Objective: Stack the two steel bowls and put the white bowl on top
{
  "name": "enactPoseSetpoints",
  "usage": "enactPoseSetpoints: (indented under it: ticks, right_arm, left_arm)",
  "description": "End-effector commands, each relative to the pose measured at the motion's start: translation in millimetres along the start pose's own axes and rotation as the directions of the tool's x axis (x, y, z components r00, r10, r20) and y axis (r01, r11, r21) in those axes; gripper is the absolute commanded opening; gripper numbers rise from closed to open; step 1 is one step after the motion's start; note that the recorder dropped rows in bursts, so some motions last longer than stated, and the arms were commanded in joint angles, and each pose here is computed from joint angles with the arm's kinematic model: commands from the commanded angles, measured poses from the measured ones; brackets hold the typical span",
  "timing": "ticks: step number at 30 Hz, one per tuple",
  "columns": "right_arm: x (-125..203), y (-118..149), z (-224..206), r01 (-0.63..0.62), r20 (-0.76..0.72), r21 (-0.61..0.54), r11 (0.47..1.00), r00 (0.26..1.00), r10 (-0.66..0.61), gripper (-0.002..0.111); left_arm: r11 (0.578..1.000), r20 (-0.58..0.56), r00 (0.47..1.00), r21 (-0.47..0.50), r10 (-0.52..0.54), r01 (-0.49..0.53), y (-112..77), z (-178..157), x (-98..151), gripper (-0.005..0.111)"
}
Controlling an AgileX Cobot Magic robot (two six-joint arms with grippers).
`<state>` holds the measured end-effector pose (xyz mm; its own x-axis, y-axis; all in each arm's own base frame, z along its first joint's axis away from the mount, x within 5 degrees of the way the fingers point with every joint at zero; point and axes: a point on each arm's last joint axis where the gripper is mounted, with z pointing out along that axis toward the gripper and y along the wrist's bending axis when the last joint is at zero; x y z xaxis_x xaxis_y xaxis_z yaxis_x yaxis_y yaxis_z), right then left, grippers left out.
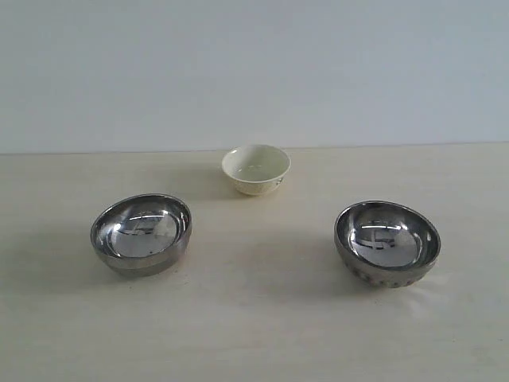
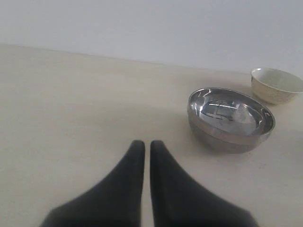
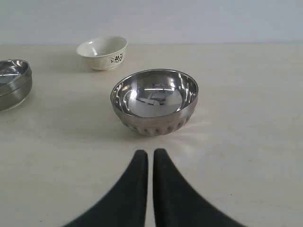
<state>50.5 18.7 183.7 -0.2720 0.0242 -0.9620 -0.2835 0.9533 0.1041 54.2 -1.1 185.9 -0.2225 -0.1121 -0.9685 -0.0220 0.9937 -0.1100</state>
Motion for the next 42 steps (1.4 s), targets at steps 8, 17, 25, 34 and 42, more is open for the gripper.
enactPoseSetpoints:
  ticks: [8,17,25,34,42]
  right_arm:
    - [0.8,-0.6,0.1,0.002,0.006,0.007,1.0,1.0,-0.002,0.0]
    - [0.8,-0.6,0.1,0.002,0.006,0.007,1.0,1.0,-0.002,0.0]
    - [0.8,-0.6,0.1,0.002,0.006,0.007,1.0,1.0,-0.002,0.0]
    - [0.8,-0.6,0.1,0.002,0.006,0.007,1.0,1.0,-0.002,0.0]
    - [0.8,-0.6,0.1,0.002,0.006,0.007,1.0,1.0,-0.002,0.0]
  left_arm:
    - [1.0,0.007,1.0,-0.004,-0.012,0.012,0.4,0.2,0.4,0.004]
    - [1.0,0.007,1.0,-0.004,-0.012,0.012,0.4,0.2,0.4,0.004]
    - [1.0,0.007,1.0,-0.004,-0.012,0.012,0.4,0.2,0.4,0.004]
    - [0.763,-0.072,0.772,0.117,-0.632,0.636,-12.4,-0.7,-0.8,0.004]
    - [0.758,-0.061,0.767,0.126,-0.638,0.64,-12.4,-0.7,-2.1,0.004]
